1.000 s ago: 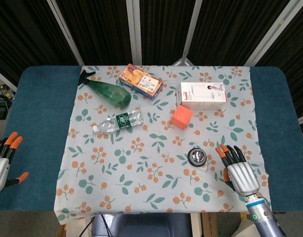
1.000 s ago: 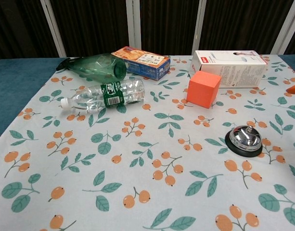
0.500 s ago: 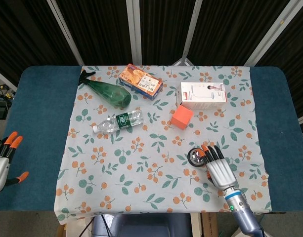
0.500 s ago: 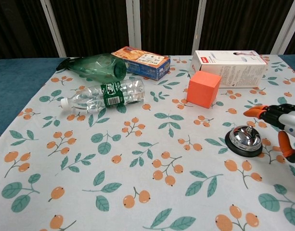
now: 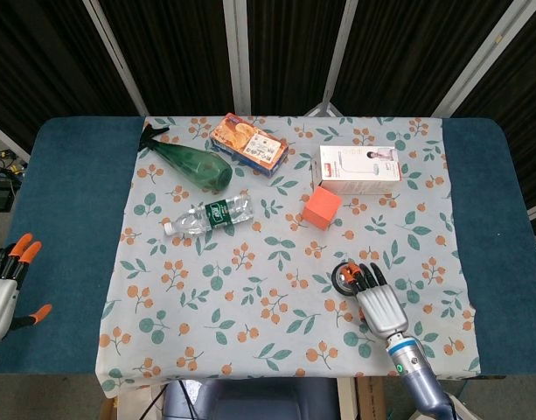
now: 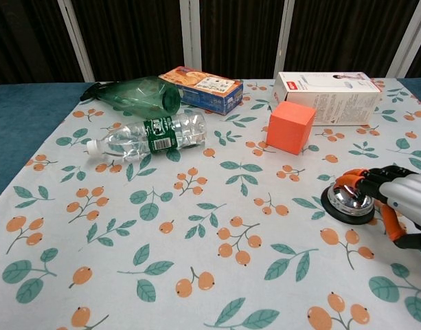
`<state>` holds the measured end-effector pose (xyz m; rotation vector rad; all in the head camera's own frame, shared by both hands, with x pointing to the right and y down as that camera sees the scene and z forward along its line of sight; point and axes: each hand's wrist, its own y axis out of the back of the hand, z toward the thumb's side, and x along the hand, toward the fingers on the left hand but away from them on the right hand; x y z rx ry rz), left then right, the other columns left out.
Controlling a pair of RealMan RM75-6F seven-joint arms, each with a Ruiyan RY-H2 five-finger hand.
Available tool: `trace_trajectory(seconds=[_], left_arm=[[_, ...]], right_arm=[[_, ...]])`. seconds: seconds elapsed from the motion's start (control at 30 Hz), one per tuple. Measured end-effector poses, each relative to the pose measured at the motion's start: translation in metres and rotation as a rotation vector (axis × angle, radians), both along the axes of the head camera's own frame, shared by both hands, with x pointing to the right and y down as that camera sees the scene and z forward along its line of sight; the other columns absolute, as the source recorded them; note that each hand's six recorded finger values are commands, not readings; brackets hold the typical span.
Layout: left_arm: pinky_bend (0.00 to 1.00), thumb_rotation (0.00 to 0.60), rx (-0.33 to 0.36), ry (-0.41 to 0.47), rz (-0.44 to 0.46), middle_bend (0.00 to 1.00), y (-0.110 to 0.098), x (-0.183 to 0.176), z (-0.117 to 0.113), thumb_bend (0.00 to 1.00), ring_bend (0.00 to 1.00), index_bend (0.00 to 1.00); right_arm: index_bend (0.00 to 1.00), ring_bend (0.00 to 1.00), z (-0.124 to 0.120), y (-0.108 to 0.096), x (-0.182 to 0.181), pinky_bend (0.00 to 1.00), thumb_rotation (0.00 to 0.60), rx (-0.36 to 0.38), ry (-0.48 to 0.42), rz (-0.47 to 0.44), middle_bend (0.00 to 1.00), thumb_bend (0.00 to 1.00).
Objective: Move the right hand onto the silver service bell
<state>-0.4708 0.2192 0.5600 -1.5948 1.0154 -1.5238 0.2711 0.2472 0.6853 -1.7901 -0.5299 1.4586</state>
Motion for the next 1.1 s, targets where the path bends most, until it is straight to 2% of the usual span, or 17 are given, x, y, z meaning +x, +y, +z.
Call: trace_trajectory(seconds=[0.2,0.33,0.43,0.77,0.83,0.97,1.03,1.1], left_arm=[[0.00,0.600,-0.004,0.002,0.002,0.00,0.001,0.001,0.001,0.01,0.00,0.00],[0.00,0.600,-0.004,0.003,0.000,0.00,0.001,0.000,0.000,0.01,0.00,0.00],[0.00,0.600,-0.004,0.004,-0.001,0.00,0.001,0.000,0.001,0.01,0.00,0.00],[0.00,0.600,-0.003,0.003,-0.005,0.00,0.000,0.000,0.001,0.01,0.00,0.00],[0.00,0.600,-0.001,0.003,-0.004,0.00,0.000,0.000,0.000,0.01,0.00,0.00],[0.00,0.600,-0.002,0.000,0.000,0.00,0.000,0.000,0.000,0.01,0.00,0.00],[0.00,0.600,-0.002,-0.003,0.003,0.00,0.001,0.001,0.000,0.01,0.00,0.00],[0.00,0.600,-0.001,-0.005,0.006,0.00,0.001,0.001,0.000,0.01,0.00,0.00]], right_arm=[[0.00,0.00,0.011,0.014,0.007,0.00,0.600,-0.049,0.053,-0.038,0.00,1.00],[0.00,0.00,0.011,0.014,0.003,0.00,0.600,-0.042,0.051,-0.046,0.00,1.00],[0.00,0.00,0.005,0.008,0.000,0.00,0.600,-0.014,0.034,-0.029,0.00,1.00],[0.00,0.00,-0.031,-0.041,-0.002,0.00,0.600,0.122,-0.060,0.082,0.00,0.98],[0.00,0.00,-0.038,-0.047,0.003,0.00,0.600,0.137,-0.067,0.098,0.00,0.90],[0.00,0.00,-0.055,-0.053,0.023,0.00,0.600,0.169,-0.052,0.112,0.00,0.57],[0.00,0.00,-0.062,-0.050,0.036,0.00,0.600,0.179,-0.034,0.110,0.00,0.40],[0.00,0.00,-0.069,-0.043,0.053,0.00,0.600,0.187,-0.007,0.113,0.00,0.31]])
